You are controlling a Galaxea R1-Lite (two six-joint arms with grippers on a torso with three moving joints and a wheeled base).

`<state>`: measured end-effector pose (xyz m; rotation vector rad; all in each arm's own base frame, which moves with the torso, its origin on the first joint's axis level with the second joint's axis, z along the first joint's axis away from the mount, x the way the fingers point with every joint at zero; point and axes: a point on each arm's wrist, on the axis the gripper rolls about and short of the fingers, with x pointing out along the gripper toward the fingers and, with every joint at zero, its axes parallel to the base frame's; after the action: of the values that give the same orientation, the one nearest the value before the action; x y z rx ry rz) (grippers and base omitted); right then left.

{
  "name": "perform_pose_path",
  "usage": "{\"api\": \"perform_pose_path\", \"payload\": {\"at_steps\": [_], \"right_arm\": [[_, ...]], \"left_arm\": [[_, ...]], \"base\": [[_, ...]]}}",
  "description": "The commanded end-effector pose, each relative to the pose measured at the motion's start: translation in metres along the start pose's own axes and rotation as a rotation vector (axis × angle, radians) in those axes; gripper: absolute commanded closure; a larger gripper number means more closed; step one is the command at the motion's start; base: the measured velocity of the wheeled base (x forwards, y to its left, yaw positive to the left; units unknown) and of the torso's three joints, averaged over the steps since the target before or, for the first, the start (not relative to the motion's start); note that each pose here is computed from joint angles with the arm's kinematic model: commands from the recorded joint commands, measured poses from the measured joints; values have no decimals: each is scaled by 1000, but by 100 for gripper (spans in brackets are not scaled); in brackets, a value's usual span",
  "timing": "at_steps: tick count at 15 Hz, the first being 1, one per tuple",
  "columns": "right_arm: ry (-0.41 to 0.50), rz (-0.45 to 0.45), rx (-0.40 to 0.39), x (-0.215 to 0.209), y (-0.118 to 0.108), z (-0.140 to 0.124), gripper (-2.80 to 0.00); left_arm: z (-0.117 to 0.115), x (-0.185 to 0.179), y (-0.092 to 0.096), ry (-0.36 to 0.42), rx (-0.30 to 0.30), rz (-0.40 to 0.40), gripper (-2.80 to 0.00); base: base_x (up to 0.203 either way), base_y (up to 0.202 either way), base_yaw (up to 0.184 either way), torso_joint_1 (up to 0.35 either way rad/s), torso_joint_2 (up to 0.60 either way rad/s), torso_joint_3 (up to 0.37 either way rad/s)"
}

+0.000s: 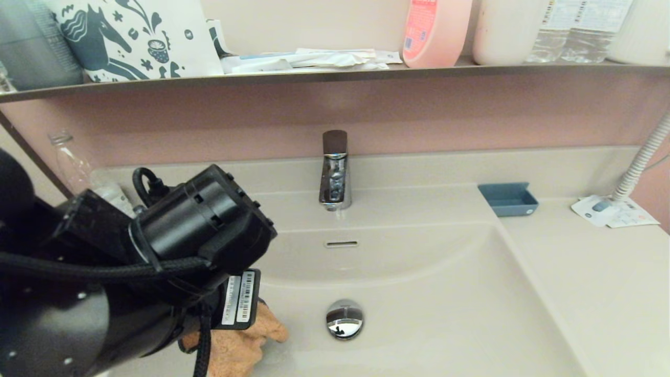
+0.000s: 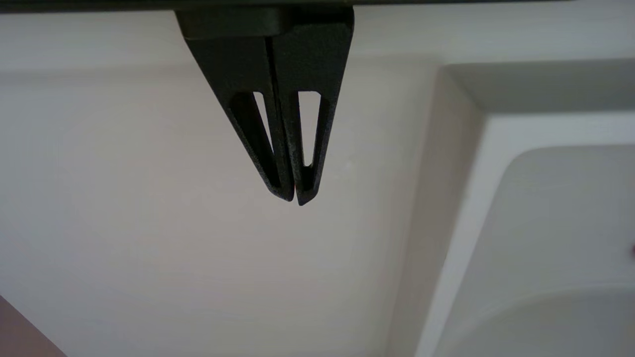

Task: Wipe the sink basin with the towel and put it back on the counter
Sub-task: Wipe the sink

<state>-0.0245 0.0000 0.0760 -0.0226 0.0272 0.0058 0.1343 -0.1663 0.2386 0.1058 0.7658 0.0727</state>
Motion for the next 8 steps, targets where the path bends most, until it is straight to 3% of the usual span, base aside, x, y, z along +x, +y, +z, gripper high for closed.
{"api": "perform_pose_path", "payload": {"at_steps": [1,5,8], "right_arm": [[2,1,0,0,0,0,0],[2,1,0,0,0,0,0],[2,1,0,0,0,0,0]], "left_arm": [[4,-4,4,-21,-25,-1,0],[29,2,1,-182,-155,-11,0],[60,15,14,-308,-200,-9,0]], "base": [[0,0,0,0,0,0],[0,0,0,0,0,0],[0,0,0,0,0,0]]}}
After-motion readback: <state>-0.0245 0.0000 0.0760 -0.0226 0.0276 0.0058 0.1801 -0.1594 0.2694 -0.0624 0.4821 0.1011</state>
